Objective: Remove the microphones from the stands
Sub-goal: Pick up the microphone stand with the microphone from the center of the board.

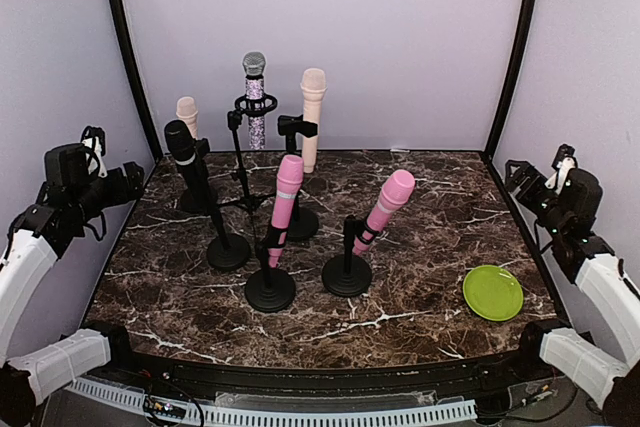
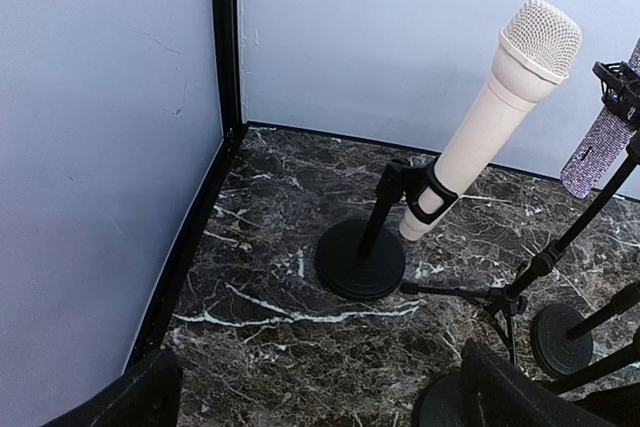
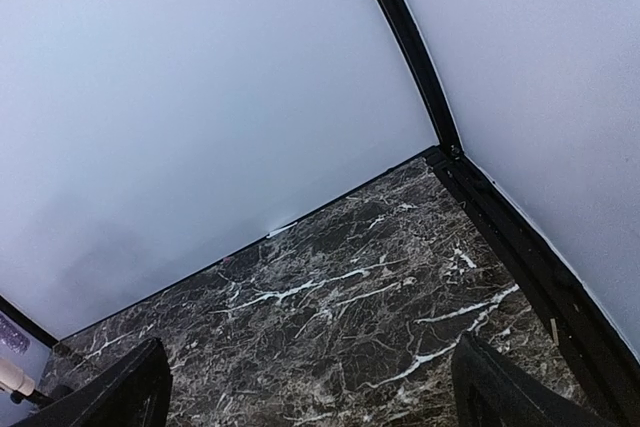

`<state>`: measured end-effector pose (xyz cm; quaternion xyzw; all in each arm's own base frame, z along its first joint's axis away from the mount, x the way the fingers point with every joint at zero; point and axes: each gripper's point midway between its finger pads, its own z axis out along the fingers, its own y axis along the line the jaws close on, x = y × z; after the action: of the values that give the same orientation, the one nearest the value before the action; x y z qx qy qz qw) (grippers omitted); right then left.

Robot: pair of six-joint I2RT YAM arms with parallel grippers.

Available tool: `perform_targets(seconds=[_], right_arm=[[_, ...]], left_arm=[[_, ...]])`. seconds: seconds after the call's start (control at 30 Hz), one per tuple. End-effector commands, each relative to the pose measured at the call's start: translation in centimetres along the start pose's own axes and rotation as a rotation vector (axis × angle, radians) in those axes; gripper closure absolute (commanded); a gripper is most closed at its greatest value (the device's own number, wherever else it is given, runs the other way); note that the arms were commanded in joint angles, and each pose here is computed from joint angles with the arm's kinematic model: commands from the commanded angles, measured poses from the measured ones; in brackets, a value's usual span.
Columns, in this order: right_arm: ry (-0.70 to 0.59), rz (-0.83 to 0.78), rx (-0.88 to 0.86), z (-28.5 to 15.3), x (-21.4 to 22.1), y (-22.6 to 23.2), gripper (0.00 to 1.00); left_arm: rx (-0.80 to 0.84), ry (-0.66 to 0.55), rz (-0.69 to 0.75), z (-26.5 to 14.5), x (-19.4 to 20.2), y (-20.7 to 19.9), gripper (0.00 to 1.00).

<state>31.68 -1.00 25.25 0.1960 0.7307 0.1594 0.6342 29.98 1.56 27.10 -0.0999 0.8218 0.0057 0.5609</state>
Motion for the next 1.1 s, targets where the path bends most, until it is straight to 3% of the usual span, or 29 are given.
perform_targets(seconds=[0.0,0.2,0.33,0.4,0.53,0.63,0.77,0.83,1.07], right_arm=[[-0.042,-0.005,-0.057,-1.2,-2.5,1.9,0.01],[0.026,-0.027,-0.112,-2.3,-4.1,4.5,0.01],[0.144,0.01,-0.04,-2.4,-5.3,5.0,0.02],[0.202,0.07,-0.056,-2.3,-5.4,6.0,0.01],[0.277,0.112,-0.283,-2.8,-5.4,10.9,0.02],[0.294,0.055,-0.387,-3.1,-5.4,12.9,0.01],[0.261,-0.063,-0.65,-6.1,-4.0,17.8,0.01],[0.229,-0.097,-0.698,-7.1,-3.8,19.4,0.01],[0.361,-0.141,-0.739,-9.5,-0.3,24.5,0.01]], left_arm=[[0.031,0.017,-0.038,0.2,-0.3,-0.6,0.01],[-0.023,-0.071,-0.054,-0.1,-0.6,0.5,0.01],[-0.018,-0.105,0.064,0.7,1.9,0.8,0.01],[0.012,-0.064,0.109,1.3,4.1,0.4,0.01],[-0.117,0.075,0.07,1.7,6.6,2.7,0.01],[-0.05,0.058,0.066,1.5,5.8,1.5,0.01],[0.082,0.036,0.024,1.0,3.9,-1.0,0.01],[0.11,0.041,-0.008,0.9,3.7,-1.5,0.01],[0.176,0.034,-0.025,0.3,3.5,-2.6,0.01]])
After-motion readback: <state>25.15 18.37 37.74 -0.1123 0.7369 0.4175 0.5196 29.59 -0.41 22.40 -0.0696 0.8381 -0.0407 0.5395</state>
